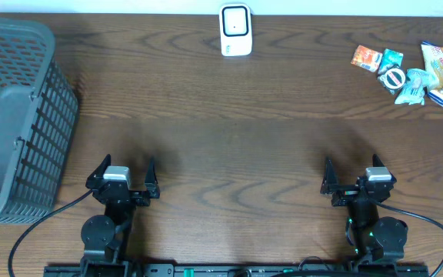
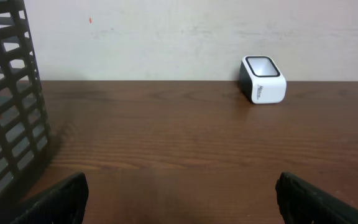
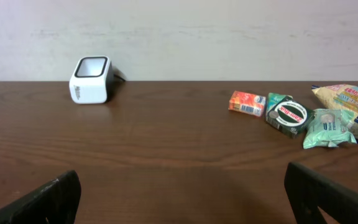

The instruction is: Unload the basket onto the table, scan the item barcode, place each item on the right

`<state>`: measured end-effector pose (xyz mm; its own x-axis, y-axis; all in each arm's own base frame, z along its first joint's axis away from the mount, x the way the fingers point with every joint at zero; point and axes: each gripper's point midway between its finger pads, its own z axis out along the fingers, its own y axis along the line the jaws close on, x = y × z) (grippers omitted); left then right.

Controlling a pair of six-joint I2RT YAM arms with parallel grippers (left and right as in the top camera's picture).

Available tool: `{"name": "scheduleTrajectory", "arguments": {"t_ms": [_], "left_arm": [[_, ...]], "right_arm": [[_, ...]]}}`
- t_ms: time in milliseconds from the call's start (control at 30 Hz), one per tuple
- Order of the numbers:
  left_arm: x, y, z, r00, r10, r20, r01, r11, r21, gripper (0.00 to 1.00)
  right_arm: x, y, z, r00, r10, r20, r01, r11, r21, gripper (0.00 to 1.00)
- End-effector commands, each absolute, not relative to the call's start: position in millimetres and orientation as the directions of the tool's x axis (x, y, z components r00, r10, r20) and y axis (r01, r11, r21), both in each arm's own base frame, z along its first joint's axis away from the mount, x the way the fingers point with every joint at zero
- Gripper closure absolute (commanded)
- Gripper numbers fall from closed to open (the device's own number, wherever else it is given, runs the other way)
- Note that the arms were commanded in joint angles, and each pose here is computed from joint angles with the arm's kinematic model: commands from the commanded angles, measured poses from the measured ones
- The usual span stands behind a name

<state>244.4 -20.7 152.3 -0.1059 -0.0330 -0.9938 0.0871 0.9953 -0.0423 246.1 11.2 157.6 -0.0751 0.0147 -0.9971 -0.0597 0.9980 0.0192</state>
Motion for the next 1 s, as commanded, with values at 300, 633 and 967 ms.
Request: {"name": "scheduleTrajectory", "arguments": {"t_ms": [300, 633, 967], "left_arm": [[242.9, -22.1, 137.0, -0.154, -0.007, -0.988, 0.096, 0.995, -0.022, 0.05], [243.2, -20.7, 137.4, -0.152, -0.008, -0.988, 0.088, 0.996, -0.021, 0.05], [243.2, -20.7, 137.3, -0.153, -0.008, -0.988, 0.088, 0.996, -0.021, 0.05]], "right_arm": [[246.0, 9.8, 157.0, -0.076, 0.028, -0.997, -0.053, 0.998, 0.033, 0.00], [246.0, 9.8, 157.0, -0.076, 0.028, -0.997, -0.053, 0.998, 0.033, 0.01], [246.0, 9.8, 157.0, -0.076, 0.028, -0.997, -0.053, 0.998, 0.033, 0.01]]}}
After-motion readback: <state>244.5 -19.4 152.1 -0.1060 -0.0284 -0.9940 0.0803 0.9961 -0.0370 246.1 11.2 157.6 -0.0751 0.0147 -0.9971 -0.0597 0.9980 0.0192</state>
